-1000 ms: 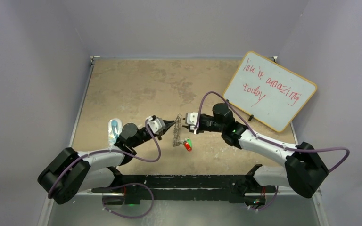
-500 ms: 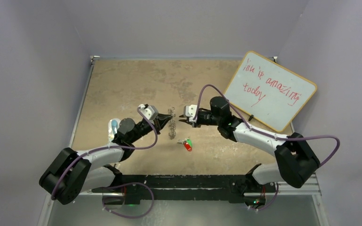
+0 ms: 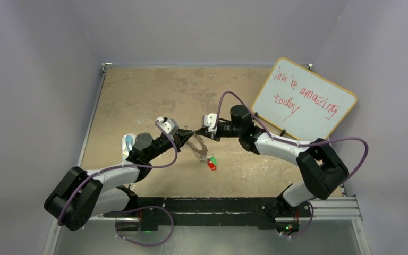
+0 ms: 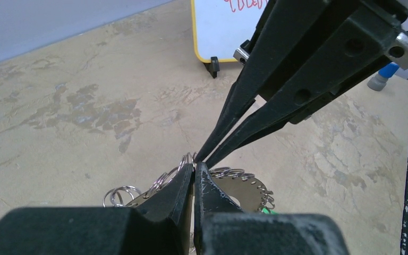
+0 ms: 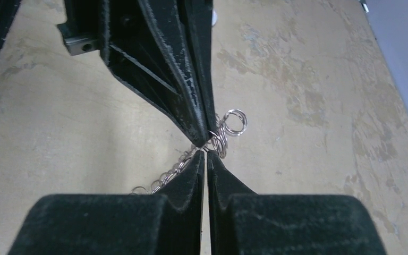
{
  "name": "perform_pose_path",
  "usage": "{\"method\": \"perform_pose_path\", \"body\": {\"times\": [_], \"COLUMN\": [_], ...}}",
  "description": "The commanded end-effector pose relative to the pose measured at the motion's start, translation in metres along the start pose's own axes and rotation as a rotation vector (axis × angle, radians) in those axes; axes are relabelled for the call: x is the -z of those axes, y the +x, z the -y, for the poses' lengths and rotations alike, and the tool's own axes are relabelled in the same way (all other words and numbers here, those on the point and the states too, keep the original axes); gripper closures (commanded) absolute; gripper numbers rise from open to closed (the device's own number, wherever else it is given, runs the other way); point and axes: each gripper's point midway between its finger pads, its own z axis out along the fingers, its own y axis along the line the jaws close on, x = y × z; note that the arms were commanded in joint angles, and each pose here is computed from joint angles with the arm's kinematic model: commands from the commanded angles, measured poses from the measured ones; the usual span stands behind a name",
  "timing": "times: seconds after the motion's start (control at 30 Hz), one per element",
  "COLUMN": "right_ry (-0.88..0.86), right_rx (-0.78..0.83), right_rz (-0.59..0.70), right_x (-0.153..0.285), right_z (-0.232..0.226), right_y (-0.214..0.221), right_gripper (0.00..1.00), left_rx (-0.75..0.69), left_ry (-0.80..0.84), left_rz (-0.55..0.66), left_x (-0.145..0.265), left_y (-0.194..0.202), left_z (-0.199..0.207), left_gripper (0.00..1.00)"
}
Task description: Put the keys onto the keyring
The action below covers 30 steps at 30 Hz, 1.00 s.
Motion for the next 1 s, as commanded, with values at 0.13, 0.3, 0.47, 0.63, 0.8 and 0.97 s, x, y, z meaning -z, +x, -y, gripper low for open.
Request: {"method": "perform_pose_path", "body": {"times": [0.13, 0.3, 0.47, 0.63, 0.8, 0.97], "right_ry": [0.132, 0.183, 0.229, 0.349, 0.491, 0.645], "right_rx": [0.035, 0.044, 0.036, 0.02, -0.141, -0.394], "right_rz": [0.019, 0.068, 0.099, 0.135, 0.088, -0.068], "right_x": [-0.007, 0.0, 0.009, 0.026, 0.038, 0.05], "right_z": [0.038, 0.044, 0.046, 0.057, 0.076, 0.098], "right_y": [-0.012, -0.022, -0.03, -0.039, -0.032, -0.011], "right_gripper": [0.94, 0.87, 0.71, 0.43, 0.27, 0.23], "left_rx": [-0.043, -0.021, 0.021, 0.051, 0.043, -0.046], "left_ry": [0.023, -0.046, -0.14, -0.2, -0.264, -0.26], "left_rz": [0.078, 0.086, 0.107, 0.147, 0.18, 0.153], "left_x": [-0.006, -0.003, 0.005, 0.013, 0.023, 0.028], "left_y": [-0.031, -0.033, -0.037, -0.048, -0.061, -0.071], "left_z": [0.002, -0.008, -0.027, -0.041, -0.055, -0.056], "left_gripper": [1.0, 1.0, 1.0, 1.0, 1.0, 1.0]}}
